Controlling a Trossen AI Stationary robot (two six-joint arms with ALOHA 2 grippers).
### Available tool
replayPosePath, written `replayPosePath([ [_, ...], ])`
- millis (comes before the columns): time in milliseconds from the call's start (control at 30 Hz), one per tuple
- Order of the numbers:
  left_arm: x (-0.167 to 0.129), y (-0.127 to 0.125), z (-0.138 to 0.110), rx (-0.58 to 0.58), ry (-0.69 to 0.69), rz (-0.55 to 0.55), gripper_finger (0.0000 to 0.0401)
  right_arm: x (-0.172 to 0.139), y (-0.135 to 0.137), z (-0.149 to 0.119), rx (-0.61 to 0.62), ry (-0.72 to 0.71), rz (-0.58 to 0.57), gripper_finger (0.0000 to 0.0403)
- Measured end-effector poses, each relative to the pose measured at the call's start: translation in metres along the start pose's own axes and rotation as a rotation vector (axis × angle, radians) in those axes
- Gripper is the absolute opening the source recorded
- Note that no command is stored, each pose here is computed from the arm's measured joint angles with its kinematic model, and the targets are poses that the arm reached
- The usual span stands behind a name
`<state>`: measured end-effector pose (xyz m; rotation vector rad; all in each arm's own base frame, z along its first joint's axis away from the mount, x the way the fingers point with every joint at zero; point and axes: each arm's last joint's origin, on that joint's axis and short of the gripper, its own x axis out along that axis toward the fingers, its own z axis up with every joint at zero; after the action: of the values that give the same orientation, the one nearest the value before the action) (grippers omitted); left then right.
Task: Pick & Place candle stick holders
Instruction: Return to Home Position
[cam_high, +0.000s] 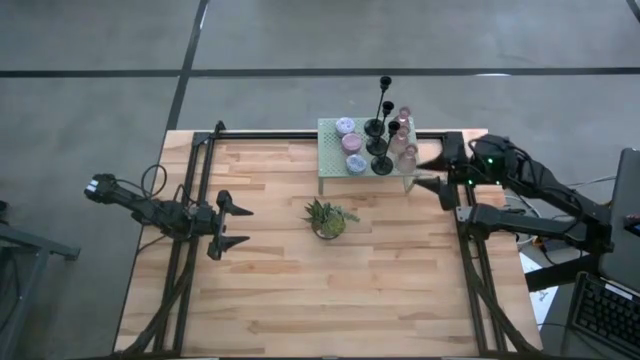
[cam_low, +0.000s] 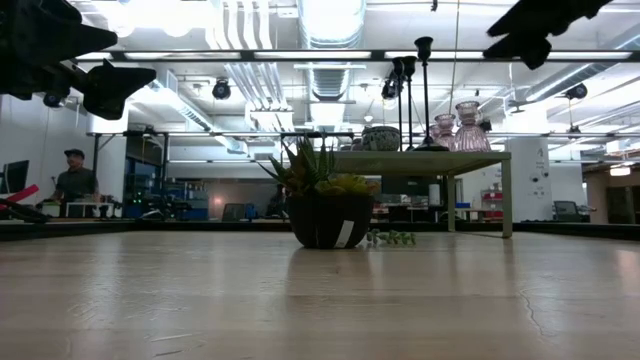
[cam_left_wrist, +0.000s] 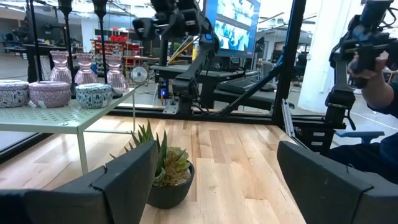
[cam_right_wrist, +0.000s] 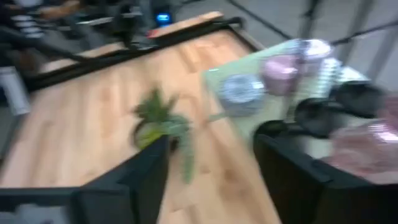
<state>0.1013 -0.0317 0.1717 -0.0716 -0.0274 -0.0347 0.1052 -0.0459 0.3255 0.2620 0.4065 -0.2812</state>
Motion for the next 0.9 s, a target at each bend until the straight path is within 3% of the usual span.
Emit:
replayPosePath([
  [133, 0.0, 0.0, 0.0, 0.0, 0.0, 0.0, 0.0335, -0.011, 0.009, -0.016, -0.022, -0.024, 0.139, 0.0137],
  [267, 0.0, 0.0, 0.0, 0.0, 0.0, 0.001, 0.0335, -0.031, 0.015, -0.039, -0.045, -0.149, 0.294, 0.0029],
  [467, 0.0, 0.0, 0.0, 0.001, 0.0, 0.001, 0.0335, -0.047, 0.012, -0.083, 0.046, -0.316, 0.436, 0.001],
  [600, 0.0, 0.0, 0.0, 0.001, 0.003, 0.001, 0.0335, -0.026, 0.012, -0.097, 0.046, -0.223, 0.514, 0.0008],
  [700, 0.0, 0.0, 0.0, 0.002, 0.005, 0.004, 0.0335, -0.014, 0.015, -0.094, 0.03, -0.292, 0.595, 0.0008],
  [800, 0.0, 0.0, -0.001, 0.004, 0.009, 0.008, 0.0335, -0.005, 0.013, -0.097, 0.035, -0.403, 0.525, 0.0008],
  [900, 0.0, 0.0, -0.001, 0.005, 0.012, 0.01, 0.0335, 0.01, 0.007, -0.108, -0.058, -0.487, 0.358, 0.0008],
])
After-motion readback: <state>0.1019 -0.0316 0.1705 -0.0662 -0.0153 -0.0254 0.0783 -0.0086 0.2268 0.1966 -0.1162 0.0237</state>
